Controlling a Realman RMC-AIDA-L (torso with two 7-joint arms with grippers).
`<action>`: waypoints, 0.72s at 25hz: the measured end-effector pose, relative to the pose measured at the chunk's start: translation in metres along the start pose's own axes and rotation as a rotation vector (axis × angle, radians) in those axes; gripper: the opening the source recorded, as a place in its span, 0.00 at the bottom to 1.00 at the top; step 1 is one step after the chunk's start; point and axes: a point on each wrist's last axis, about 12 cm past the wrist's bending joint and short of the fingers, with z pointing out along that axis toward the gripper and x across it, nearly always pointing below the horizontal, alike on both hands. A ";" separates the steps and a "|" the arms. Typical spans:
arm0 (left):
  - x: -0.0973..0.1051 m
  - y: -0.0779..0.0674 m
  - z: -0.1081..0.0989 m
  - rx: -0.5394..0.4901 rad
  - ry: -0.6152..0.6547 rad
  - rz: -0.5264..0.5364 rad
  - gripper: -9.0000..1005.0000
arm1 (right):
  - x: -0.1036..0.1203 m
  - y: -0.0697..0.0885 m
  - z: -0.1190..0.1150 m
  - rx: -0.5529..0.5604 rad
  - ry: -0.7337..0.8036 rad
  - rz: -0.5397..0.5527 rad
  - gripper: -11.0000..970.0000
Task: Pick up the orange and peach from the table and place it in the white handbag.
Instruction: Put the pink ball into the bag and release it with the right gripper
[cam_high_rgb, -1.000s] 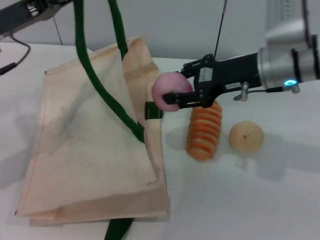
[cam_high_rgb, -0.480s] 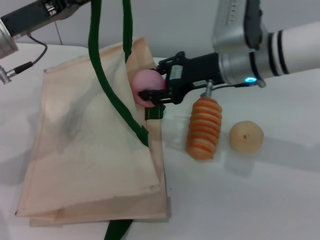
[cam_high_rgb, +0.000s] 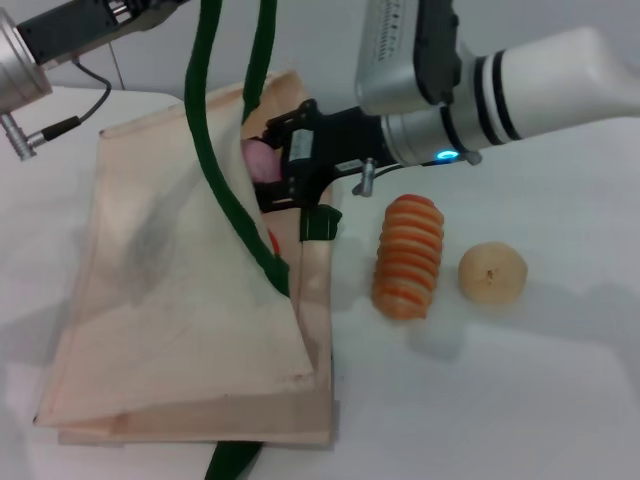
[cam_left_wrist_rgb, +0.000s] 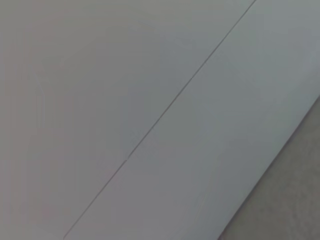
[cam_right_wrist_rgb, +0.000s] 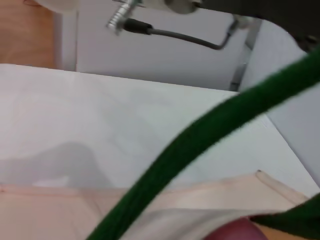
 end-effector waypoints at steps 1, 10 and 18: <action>0.000 0.000 0.001 0.002 0.001 0.001 0.16 | -0.002 0.001 0.002 -0.005 0.000 -0.008 0.57; -0.002 -0.002 0.011 0.023 0.006 0.001 0.16 | -0.009 0.000 0.015 0.040 0.047 -0.061 0.57; -0.004 -0.004 0.017 0.038 0.010 0.004 0.16 | -0.007 0.002 0.022 0.073 0.049 -0.112 0.57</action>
